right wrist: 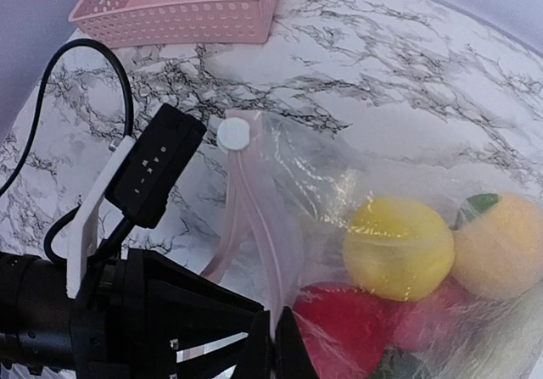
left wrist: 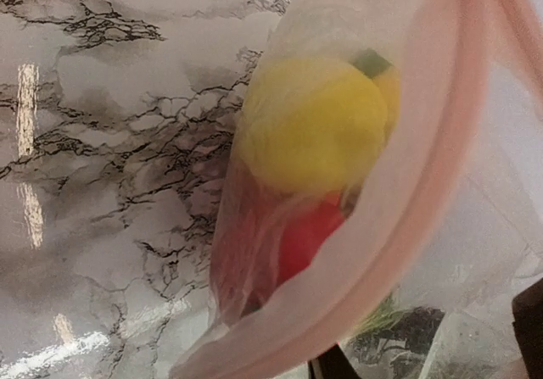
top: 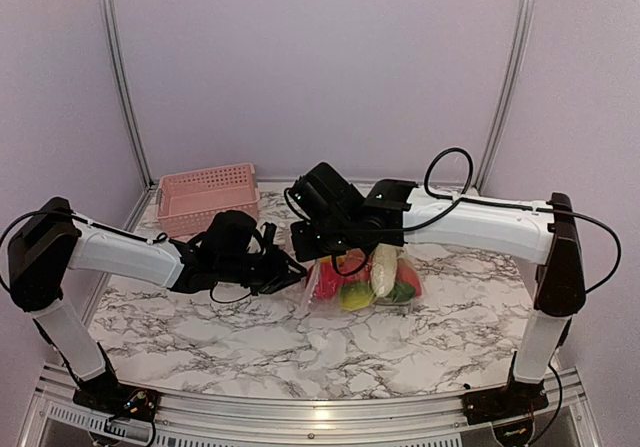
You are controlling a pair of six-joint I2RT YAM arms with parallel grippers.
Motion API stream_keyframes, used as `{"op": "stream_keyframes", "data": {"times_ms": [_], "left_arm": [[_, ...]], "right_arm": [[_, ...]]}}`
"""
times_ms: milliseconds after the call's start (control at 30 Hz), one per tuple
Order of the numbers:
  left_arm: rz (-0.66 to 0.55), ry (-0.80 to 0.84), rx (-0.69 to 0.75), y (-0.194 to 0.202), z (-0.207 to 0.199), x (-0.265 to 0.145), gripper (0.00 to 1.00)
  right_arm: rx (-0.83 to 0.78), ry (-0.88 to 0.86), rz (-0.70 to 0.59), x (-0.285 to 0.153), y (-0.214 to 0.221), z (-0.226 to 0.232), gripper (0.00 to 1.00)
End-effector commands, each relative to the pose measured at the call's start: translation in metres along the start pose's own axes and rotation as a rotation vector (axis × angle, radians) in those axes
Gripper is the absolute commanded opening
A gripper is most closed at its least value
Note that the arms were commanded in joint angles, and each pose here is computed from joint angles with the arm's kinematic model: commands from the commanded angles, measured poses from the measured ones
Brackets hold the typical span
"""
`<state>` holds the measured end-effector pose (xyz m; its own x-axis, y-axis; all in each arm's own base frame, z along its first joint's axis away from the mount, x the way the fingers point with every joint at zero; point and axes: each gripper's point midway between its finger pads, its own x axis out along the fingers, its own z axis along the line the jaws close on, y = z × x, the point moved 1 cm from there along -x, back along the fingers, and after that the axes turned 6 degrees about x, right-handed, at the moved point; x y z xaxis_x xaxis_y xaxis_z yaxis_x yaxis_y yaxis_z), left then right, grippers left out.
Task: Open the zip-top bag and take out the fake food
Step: Pick up the fake fruit from the zipper food storage bag.
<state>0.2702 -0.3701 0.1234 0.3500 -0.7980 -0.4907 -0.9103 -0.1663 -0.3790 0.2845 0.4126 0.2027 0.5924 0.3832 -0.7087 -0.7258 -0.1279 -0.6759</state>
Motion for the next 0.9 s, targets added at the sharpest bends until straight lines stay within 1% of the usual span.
{"op": "stream_keyframes", "data": {"times_ms": [0, 67, 167, 200, 333, 400, 500, 533, 633, 700, 800, 867], "left_arm": [[-0.010, 0.013, 0.008, 0.000, 0.003, 0.008, 0.27], [-0.006, 0.020, 0.016, 0.001, 0.003, 0.009, 0.30], [-0.002, 0.024, 0.032, 0.002, 0.002, 0.009, 0.35], [0.003, 0.025, 0.038, 0.003, 0.002, 0.009, 0.36], [0.025, 0.012, 0.059, 0.008, 0.005, 0.012, 0.43], [0.035, -0.007, 0.068, 0.010, 0.009, 0.014, 0.47], [0.043, -0.030, 0.070, 0.013, 0.016, 0.018, 0.48], [0.046, -0.033, 0.070, 0.014, 0.018, 0.019, 0.48], [0.052, -0.037, 0.073, 0.016, 0.022, 0.023, 0.51], [0.056, -0.033, 0.078, 0.016, 0.022, 0.025, 0.52], [0.055, -0.027, 0.079, 0.016, 0.022, 0.027, 0.55], [0.058, -0.028, 0.076, 0.017, 0.024, 0.028, 0.55]], "right_arm": [[0.043, -0.046, -0.060, -0.021, -0.018, 0.002, 0.00], [0.038, -0.044, -0.054, -0.021, -0.015, 0.000, 0.05], [0.037, -0.042, -0.052, -0.026, -0.012, -0.004, 0.20], [0.039, -0.042, -0.055, -0.028, -0.011, -0.006, 0.23], [0.052, -0.029, -0.068, -0.038, -0.009, -0.019, 0.30], [0.062, -0.019, -0.069, -0.040, -0.005, -0.028, 0.32], [0.087, -0.007, -0.055, -0.037, 0.004, -0.045, 0.30], [0.097, -0.002, -0.045, -0.034, 0.009, -0.051, 0.28], [0.116, -0.009, -0.023, -0.027, 0.021, -0.061, 0.15], [0.118, -0.018, -0.007, -0.022, 0.028, -0.063, 0.11], [0.111, -0.012, 0.027, -0.007, 0.039, -0.064, 0.09], [0.106, -0.016, 0.042, 0.002, 0.043, -0.063, 0.09]]}}
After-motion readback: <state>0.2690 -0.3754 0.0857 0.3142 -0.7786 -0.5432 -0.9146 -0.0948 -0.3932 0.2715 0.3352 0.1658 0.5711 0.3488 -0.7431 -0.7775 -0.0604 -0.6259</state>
